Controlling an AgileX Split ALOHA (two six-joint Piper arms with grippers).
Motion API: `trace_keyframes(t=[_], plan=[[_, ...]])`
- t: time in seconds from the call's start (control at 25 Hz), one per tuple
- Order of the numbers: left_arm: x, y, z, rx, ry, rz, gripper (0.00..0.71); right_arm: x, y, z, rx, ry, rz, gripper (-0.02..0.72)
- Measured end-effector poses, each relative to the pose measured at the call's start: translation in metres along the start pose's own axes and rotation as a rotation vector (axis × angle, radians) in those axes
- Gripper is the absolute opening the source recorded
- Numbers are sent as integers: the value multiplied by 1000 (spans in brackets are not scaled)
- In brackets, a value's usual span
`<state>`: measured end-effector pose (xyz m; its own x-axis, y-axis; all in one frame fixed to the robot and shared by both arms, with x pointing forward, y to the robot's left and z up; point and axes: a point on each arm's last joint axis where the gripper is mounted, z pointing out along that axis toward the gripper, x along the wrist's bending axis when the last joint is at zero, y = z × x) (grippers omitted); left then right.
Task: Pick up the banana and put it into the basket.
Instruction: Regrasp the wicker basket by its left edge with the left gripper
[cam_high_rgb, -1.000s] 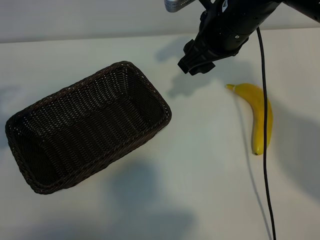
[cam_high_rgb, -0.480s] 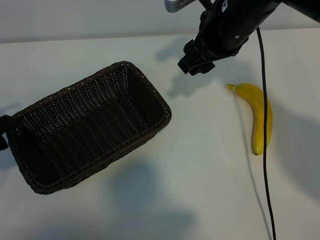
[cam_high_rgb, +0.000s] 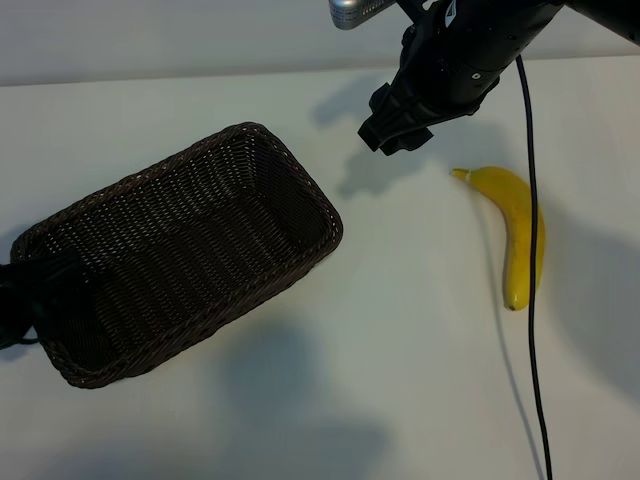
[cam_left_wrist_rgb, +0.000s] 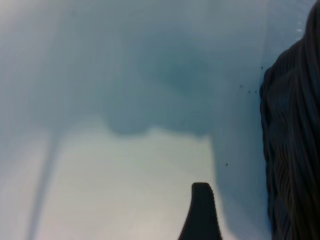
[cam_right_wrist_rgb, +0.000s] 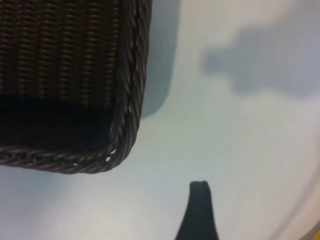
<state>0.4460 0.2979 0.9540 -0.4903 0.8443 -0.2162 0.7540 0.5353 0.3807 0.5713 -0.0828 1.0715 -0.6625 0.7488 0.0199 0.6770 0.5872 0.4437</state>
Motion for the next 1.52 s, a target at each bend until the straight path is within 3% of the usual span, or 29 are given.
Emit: trace_keyframes(t=[0.56, 0.64, 0.72, 0.76, 1.52], plan=[[-3, -4, 41, 75, 3, -28, 585, 0, 0, 0, 1, 0, -1, 595], [-4, -4, 42, 74, -1, -39, 527, 0, 0, 0, 1, 0, -1, 595], [-5, -3, 43, 66, -8, -47, 405, 0, 0, 0, 1, 0, -1, 595], [-4, -4, 43, 62, -11, -47, 385, 0, 0, 0, 1, 0, -1, 595], [-4, -4, 44, 32, -31, -15, 384, 0, 0, 0, 1, 0, -1, 595]])
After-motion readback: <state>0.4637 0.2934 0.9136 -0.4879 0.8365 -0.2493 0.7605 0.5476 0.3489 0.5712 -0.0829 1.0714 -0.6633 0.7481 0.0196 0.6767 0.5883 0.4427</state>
